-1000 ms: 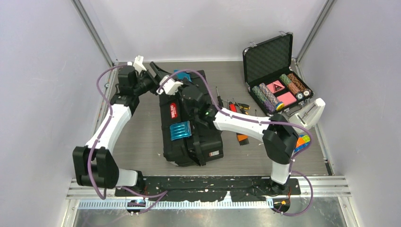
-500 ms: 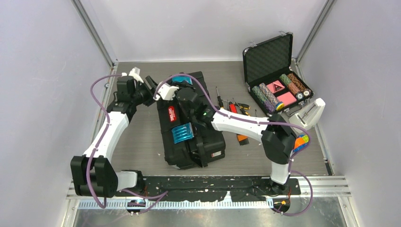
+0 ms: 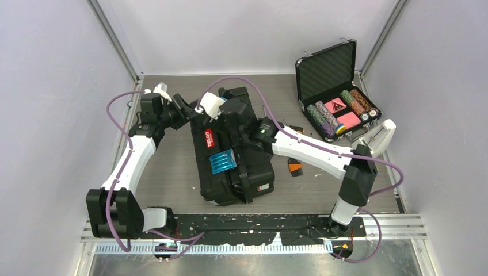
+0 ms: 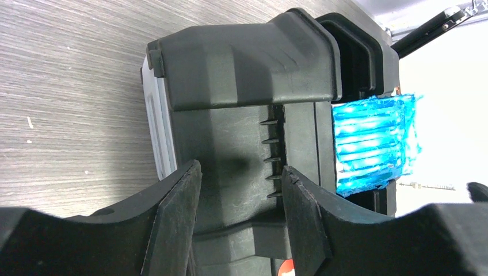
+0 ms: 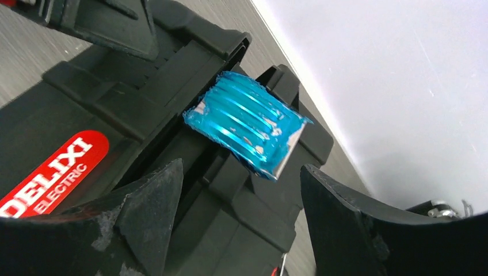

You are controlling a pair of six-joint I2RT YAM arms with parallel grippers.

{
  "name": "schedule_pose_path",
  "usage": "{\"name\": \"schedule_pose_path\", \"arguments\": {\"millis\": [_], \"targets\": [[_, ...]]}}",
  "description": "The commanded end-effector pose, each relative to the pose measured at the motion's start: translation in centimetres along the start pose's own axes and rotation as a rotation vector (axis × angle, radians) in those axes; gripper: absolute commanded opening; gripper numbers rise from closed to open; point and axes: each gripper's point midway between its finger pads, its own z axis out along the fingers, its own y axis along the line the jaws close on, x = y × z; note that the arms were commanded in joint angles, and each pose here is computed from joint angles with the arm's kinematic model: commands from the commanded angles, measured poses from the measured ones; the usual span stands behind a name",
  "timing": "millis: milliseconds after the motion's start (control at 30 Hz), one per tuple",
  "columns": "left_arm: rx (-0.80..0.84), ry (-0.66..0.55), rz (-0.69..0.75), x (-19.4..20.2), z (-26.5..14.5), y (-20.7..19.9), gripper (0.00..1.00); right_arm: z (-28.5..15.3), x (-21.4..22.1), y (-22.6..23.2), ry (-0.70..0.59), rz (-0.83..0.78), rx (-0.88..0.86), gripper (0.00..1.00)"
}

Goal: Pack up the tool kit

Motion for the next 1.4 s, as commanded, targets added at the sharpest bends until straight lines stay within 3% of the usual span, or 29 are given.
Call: {"name": "schedule_pose_path", "arguments": {"millis": [0, 267, 500, 800, 1033, 1367], "targets": [[-0.022, 0.084, -0.003, 2.1, -0.9, 0.3, 0.58, -5.2, -4.0, -4.3, -0.087, 0.249, 0.029, 0.80], [0.043, 0.051, 0.061, 2.1, -4.6, -2.4, 0.70, -9.8, -1.6, -2.9, -0.054, 0.583, -0.147, 0.79], [0.112, 0.112, 0.114, 7.3, -7.8, -4.0, 0.75, -13.3, 0.2, 2.2, -0.048, 0.824, -0.428, 0.73], [0.221, 0.228, 0.028, 14.2, -10.4, -4.5, 0.74, -14.0, 1.6, 6.0, -0.022, 0.943, -0.578, 0.60], [0.294, 0.285, -0.041, 16.0, -12.0, -5.3, 0.73, -13.2, 3.5, 8.2, 0.059, 0.989, -0.627, 0.45], [0.283, 0.361, -0.076, 17.8, -14.1, -5.0, 0.72, -12.5, 5.0, 8.7, 0.094, 1.023, -0.623, 0.34]]}}
